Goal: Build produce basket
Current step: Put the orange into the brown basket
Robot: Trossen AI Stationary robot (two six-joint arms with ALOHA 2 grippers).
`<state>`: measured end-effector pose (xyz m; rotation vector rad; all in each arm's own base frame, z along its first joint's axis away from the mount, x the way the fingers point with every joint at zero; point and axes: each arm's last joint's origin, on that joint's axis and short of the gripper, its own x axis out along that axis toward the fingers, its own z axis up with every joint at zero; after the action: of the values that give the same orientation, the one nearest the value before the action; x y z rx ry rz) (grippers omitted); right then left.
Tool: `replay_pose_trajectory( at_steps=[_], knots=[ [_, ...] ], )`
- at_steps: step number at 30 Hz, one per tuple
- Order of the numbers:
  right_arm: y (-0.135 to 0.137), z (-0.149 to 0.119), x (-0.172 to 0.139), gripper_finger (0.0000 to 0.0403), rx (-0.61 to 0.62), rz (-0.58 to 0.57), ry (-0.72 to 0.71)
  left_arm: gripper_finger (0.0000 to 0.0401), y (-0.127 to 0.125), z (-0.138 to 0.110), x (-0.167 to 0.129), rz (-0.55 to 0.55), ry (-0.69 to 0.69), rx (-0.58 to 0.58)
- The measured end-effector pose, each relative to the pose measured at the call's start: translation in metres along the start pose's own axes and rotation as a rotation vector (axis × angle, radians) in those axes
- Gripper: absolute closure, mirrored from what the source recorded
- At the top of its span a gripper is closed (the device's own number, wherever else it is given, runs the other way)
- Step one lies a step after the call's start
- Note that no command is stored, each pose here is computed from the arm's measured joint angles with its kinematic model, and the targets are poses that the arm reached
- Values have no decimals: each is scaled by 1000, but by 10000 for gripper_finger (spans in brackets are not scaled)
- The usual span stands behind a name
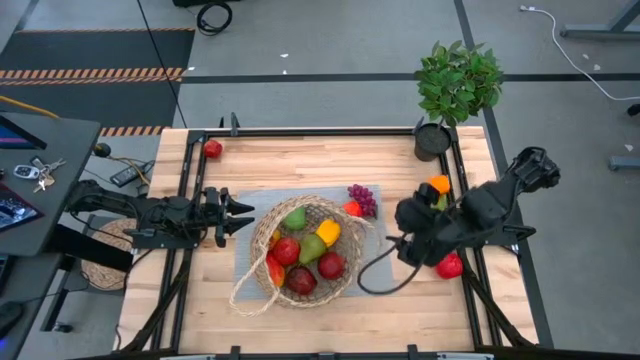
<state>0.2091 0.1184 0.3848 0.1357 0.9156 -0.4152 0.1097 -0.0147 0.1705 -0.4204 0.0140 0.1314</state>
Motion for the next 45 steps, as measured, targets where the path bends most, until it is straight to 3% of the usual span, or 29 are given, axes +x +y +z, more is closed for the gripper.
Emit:
replay_pose_trajectory(
  at_steps=[12, 21, 25, 31, 40, 45],
  knots=[
    [-9, -52, 30, 30, 129, -33, 155, 208, 0, 0, 0, 0, 0, 0],
    [-29, -91, 68, 30, 209, -139, 378, 203, 0, 0, 0, 0, 0, 0],
    [-51, -94, 80, 30, 311, -264, 425, 207, 0, 0, 0, 0, 0, 0],
    [-97, -91, 97, 30, 472, -351, 451, 206, 0, 0, 0, 0, 0, 0],
    [-156, -85, 114, 30, 682, -372, 523, 208, 0, 0, 0, 0, 0, 0],
    [-186, -81, 131, 30, 728, -385, 611, 204, 0, 0, 0, 0, 0, 0]
  ],
)
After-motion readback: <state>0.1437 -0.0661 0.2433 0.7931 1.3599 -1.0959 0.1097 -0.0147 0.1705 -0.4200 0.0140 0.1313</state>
